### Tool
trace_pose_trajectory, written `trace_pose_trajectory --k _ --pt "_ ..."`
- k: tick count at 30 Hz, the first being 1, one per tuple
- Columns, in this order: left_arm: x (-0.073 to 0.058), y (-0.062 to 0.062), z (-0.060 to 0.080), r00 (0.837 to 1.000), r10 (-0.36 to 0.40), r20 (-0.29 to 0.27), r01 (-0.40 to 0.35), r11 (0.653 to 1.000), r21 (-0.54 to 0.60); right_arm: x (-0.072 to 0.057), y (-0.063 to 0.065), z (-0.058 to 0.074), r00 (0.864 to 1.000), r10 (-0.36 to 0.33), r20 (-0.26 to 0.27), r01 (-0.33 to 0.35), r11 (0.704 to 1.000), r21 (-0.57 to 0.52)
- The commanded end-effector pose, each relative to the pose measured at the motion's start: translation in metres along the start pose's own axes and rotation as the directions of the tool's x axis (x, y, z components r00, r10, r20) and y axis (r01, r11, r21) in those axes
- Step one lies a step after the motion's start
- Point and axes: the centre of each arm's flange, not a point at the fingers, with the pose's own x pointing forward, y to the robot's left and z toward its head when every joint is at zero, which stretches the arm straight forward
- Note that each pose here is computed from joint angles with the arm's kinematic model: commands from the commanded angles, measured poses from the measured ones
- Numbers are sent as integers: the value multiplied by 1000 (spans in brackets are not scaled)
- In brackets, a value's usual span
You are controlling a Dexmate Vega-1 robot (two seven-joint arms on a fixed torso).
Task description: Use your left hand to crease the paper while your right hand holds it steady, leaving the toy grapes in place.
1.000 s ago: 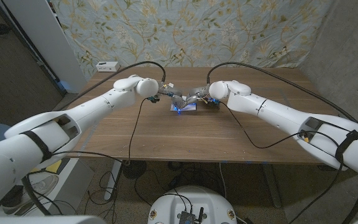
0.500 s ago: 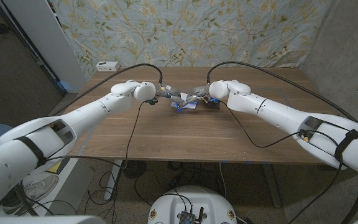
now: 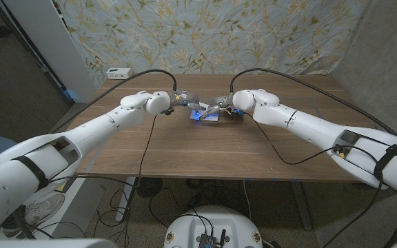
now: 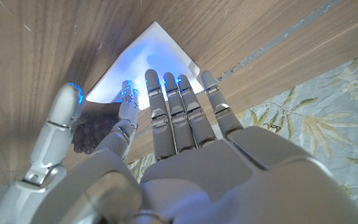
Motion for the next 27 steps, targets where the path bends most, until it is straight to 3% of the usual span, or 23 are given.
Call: trace_pose_trajectory --k 1,10,27 --pt "3 5 -4 1000 -20 -10 20 1000 -13 -7 2 4 1000 -7 19 8 999 -34" --pt "17 2 3 986 -167 -20 168 985 45 -8 3 3 1000 -6 22 6 999 -34" --pt "24 -3 6 970 -239 -46 242 966 90 -5 3 -1 1000 -6 22 7 1000 -23"
